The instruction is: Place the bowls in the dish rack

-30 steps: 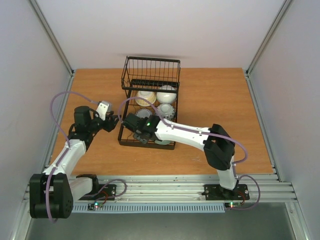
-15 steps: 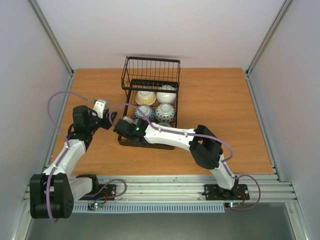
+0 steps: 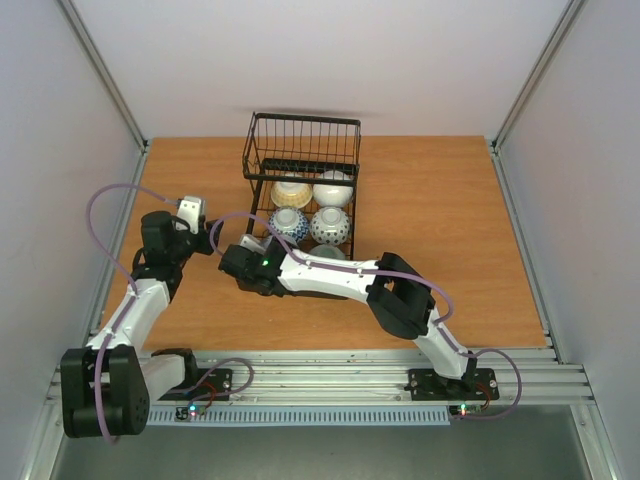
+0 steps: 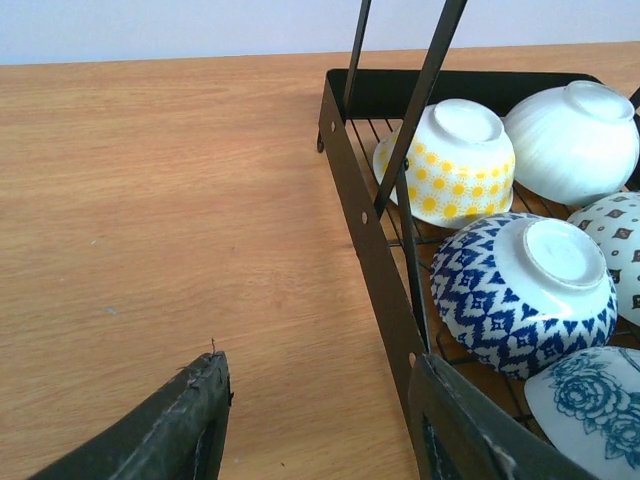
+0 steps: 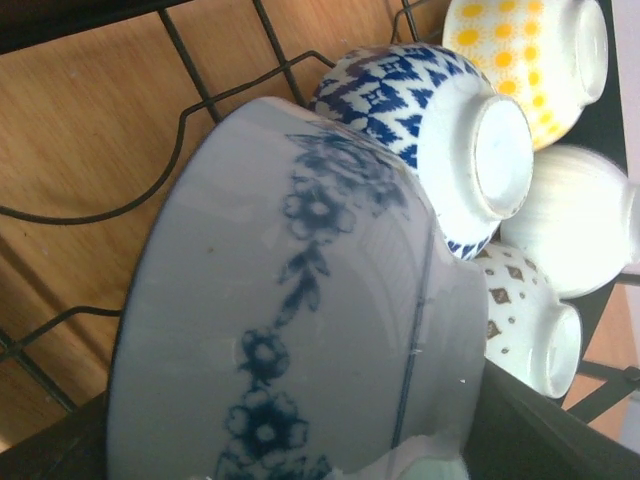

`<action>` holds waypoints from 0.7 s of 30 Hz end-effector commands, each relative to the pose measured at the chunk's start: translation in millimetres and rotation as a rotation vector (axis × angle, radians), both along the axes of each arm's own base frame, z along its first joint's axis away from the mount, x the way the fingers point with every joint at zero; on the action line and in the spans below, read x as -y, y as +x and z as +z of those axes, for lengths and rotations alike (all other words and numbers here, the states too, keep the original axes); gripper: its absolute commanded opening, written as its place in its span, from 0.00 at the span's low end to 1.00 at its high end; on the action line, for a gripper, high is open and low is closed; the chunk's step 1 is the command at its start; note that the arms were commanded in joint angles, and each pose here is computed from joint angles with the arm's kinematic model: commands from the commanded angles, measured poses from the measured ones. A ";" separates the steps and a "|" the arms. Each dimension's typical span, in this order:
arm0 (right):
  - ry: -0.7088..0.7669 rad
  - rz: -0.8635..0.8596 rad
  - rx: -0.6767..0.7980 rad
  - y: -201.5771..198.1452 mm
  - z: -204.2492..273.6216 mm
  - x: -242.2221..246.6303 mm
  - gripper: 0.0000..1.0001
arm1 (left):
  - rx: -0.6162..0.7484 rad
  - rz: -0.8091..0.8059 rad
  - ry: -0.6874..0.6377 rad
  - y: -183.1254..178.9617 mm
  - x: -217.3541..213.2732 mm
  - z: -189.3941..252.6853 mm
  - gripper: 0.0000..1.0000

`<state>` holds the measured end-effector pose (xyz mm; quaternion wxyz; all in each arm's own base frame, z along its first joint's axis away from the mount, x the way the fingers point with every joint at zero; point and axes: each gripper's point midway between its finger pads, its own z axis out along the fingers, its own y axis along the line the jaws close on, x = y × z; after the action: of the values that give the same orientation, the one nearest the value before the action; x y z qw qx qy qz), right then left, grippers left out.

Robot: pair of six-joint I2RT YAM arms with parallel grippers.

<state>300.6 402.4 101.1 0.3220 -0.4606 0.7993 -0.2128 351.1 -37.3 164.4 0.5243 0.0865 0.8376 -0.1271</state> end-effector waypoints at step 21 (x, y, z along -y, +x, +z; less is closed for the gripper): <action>0.106 0.038 -0.106 -24.5 -6.3 -12.8 0.99 | 0.030 0.011 0.001 9.4 -4.8 5.6 0.51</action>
<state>295.3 405.7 99.1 0.3224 -0.4562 0.8091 -0.1824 352.3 -35.3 158.0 0.5165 0.0826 0.8427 -0.1272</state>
